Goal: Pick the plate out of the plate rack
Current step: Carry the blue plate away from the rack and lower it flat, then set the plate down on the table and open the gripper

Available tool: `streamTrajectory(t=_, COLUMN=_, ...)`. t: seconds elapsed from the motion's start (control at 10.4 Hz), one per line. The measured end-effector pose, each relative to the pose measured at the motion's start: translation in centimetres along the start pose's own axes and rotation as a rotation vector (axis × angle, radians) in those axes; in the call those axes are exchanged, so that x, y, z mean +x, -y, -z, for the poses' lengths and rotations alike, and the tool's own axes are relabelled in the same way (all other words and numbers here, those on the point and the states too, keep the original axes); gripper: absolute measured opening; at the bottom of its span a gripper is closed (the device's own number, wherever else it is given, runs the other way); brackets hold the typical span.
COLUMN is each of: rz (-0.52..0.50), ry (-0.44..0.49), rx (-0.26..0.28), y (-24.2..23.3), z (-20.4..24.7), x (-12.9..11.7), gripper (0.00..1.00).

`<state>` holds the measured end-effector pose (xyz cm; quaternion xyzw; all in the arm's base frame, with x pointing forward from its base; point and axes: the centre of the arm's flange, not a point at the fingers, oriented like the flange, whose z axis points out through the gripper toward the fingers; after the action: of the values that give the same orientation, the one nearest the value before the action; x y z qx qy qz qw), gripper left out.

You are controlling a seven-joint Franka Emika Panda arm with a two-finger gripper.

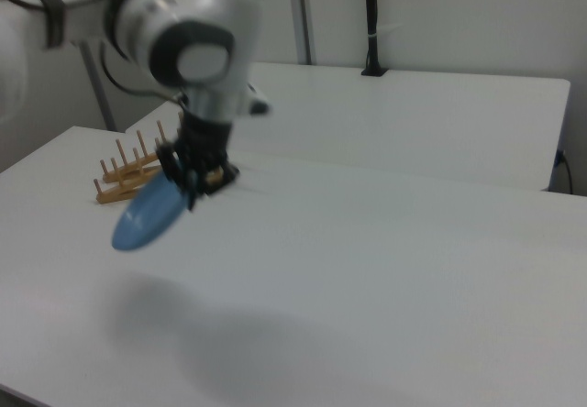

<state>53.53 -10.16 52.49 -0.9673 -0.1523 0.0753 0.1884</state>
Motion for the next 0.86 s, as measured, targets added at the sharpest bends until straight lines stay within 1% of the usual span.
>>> streamTrajectory(t=0.19, rz=-0.062, ry=-0.036, rx=0.051, y=-6.5, z=-4.5, x=-1.7, gripper=0.1)
streamTrajectory(t=0.29, rz=-0.092, ry=-0.05, rx=0.063, y=-9.0, z=-6.1, x=-2.3, gripper=0.1)
streamTrajectory(t=0.38, rz=-0.112, ry=-0.057, rx=0.065, y=-10.8, z=-7.4, x=-2.2, gripper=0.1)
streamTrajectory(t=0.67, rz=-0.143, ry=-0.048, rx=0.066, y=-14.0, z=-12.2, x=-0.4, gripper=0.1)
streamTrajectory(t=0.86, rz=-0.153, ry=-0.031, rx=0.087, y=-15.0, z=-14.7, x=0.4, gripper=0.1)
